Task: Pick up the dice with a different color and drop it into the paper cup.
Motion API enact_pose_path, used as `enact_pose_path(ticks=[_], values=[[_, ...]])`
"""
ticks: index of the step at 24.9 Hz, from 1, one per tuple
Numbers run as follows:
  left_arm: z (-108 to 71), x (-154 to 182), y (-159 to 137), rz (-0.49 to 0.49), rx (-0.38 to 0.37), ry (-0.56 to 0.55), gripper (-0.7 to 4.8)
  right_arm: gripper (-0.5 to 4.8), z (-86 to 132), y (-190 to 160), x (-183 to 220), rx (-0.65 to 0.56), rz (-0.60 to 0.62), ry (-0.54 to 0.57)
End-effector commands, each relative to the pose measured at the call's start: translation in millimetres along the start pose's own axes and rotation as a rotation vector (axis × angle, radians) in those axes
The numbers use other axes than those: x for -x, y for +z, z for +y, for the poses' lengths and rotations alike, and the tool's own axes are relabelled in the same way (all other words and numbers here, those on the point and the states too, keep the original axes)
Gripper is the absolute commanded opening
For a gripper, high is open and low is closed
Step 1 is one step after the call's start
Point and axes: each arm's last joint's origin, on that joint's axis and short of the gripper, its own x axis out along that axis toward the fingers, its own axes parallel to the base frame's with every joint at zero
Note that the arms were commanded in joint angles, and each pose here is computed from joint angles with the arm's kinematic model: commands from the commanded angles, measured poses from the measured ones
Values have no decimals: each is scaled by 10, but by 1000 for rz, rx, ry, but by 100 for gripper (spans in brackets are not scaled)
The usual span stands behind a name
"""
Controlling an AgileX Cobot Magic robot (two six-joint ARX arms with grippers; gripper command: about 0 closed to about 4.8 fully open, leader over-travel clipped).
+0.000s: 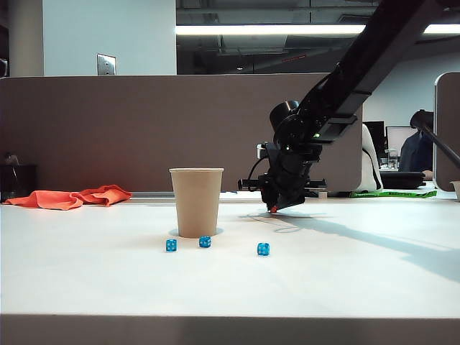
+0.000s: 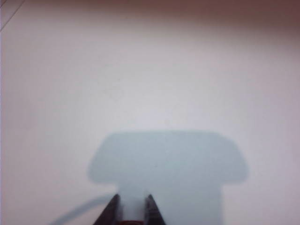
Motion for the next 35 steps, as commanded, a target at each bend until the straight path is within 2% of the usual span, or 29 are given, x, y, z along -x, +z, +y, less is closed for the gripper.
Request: enact_pose_path(ticks=[1,6,17,23,35], values=[[-2,0,18,-15,-11,-4,-6,52,12,42,15,-2,-23,3],[-2,0,18,-15,-11,-4,-6,48,15,80,28,-4,-45,6],[-2,0,18,-15,-11,-4,-6,47,44,499,362,-10,-127,46],[-2,0,18,-15,-11,-4,-6,48,97,558,546,1,-38,143],[-2,0,16,-13,-10,-4,-6,48,478,749,1217,39,122,388]])
